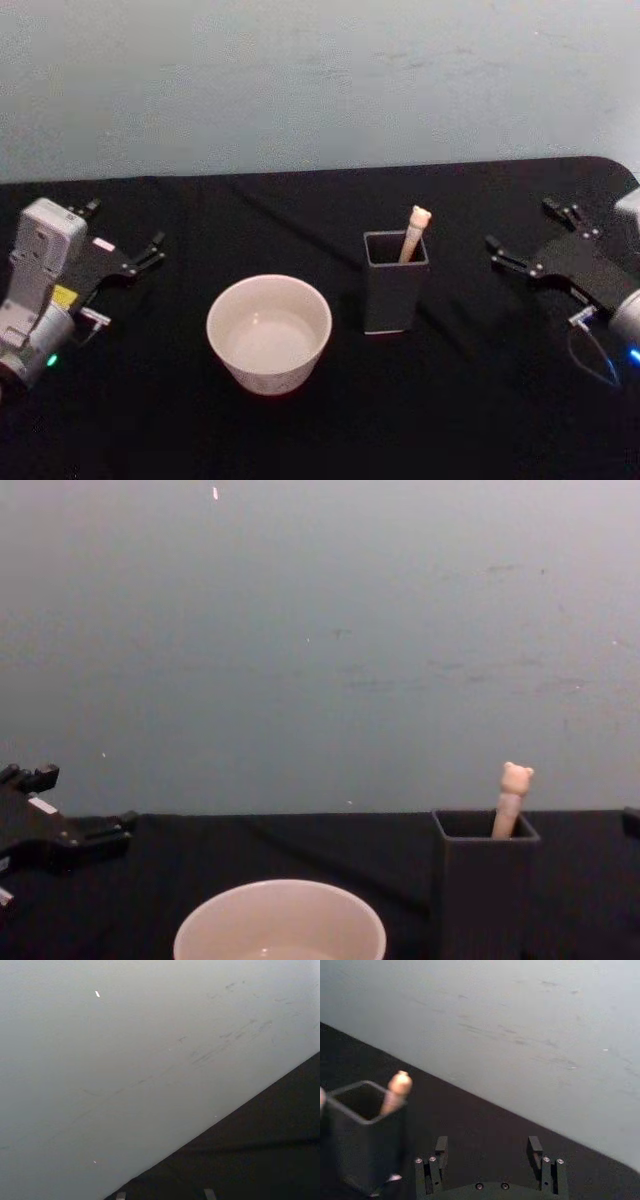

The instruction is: Pick up the stirring spoon with one hand, stir inside the cup, then place it back in its original position.

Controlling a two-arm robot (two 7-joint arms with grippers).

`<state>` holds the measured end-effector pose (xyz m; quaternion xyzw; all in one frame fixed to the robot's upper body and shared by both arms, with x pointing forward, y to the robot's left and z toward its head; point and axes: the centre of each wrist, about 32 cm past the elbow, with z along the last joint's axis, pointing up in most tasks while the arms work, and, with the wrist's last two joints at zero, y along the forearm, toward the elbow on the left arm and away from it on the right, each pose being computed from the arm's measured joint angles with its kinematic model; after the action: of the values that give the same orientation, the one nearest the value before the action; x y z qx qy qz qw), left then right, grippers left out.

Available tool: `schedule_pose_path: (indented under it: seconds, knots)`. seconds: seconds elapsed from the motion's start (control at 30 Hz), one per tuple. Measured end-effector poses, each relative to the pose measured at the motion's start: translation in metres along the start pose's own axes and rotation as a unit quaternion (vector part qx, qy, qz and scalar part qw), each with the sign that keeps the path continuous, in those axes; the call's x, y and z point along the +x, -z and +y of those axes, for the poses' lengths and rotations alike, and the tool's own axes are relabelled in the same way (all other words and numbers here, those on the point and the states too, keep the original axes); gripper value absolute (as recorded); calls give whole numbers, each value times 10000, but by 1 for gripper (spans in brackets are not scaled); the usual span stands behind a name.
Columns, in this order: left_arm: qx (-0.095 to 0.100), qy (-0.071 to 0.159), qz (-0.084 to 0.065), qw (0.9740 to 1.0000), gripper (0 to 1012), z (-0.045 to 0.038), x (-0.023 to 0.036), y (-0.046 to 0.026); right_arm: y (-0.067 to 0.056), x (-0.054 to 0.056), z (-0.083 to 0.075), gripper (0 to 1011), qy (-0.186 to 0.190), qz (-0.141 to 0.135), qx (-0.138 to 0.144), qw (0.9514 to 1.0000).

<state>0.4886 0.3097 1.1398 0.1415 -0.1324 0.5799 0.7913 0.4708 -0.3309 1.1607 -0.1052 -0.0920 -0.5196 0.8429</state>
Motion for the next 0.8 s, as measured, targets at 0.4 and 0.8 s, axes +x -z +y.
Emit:
schedule_pose_path:
  seconds: [0.4, 0.8]
  knots:
    - [0, 0, 0, 10000, 1001, 0, 0, 0, -153, -47, -162, 1003, -982, 653, 177, 9929]
    - [0, 0, 0, 10000, 1001, 0, 0, 0, -274, -171, 126, 1003, -1228, 979, 181, 9874]
